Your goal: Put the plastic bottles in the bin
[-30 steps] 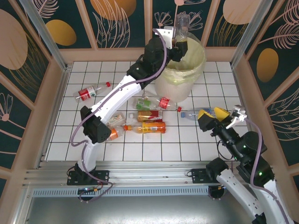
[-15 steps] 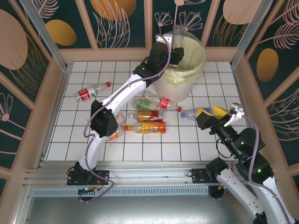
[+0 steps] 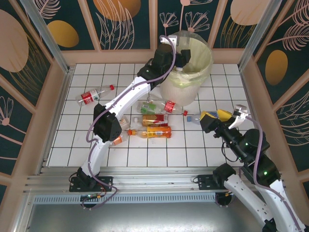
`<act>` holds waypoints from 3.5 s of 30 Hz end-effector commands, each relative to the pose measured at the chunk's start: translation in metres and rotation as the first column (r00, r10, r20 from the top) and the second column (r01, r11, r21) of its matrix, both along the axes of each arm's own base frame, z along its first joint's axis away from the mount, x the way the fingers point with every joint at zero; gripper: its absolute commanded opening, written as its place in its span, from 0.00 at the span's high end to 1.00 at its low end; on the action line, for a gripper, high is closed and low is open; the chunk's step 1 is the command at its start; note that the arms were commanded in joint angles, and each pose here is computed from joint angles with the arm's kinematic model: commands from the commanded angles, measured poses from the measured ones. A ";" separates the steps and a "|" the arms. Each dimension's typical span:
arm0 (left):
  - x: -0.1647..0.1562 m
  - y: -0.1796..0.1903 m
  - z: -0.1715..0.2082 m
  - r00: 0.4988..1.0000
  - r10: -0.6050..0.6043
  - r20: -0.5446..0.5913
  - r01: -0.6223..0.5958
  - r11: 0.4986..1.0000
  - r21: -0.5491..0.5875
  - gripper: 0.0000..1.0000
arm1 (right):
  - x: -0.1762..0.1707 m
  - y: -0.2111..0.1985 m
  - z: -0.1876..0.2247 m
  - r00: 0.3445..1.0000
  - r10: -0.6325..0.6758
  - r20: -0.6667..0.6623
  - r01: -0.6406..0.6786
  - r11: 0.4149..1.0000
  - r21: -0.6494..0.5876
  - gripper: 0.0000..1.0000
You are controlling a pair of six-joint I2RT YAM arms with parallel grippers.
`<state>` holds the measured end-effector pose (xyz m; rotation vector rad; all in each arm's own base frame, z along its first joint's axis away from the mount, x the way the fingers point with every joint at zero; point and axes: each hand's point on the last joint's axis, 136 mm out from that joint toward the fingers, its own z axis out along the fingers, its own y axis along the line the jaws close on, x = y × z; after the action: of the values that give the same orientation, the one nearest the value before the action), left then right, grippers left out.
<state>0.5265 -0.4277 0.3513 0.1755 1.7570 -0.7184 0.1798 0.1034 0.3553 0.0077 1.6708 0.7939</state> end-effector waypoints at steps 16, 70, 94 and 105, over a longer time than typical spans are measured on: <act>-0.038 0.028 0.095 0.985 -0.054 0.161 0.054 0.999 0.002 0.02 | -0.003 0.029 -0.010 0.987 0.158 -0.003 -0.157 0.981 -0.114 0.03; -0.314 0.293 -0.226 0.675 0.362 -0.643 0.219 0.734 0.643 0.07 | -0.023 0.163 -0.069 0.657 0.722 -0.217 -0.754 0.637 -0.161 0.11; -0.330 0.318 -0.307 0.492 0.548 -0.677 0.401 0.547 0.735 0.09 | -0.029 0.152 -0.063 0.689 0.702 -0.178 -0.724 0.671 -0.157 0.11; -0.358 0.308 -0.321 0.402 0.491 -0.773 0.397 0.667 0.630 0.19 | -0.028 0.150 -0.063 0.697 0.696 -0.174 -0.717 0.678 -0.160 0.11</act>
<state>0.1742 -0.1147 0.0317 0.3767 3.1125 0.2575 0.1532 0.2534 0.2881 -0.8294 1.8877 1.1869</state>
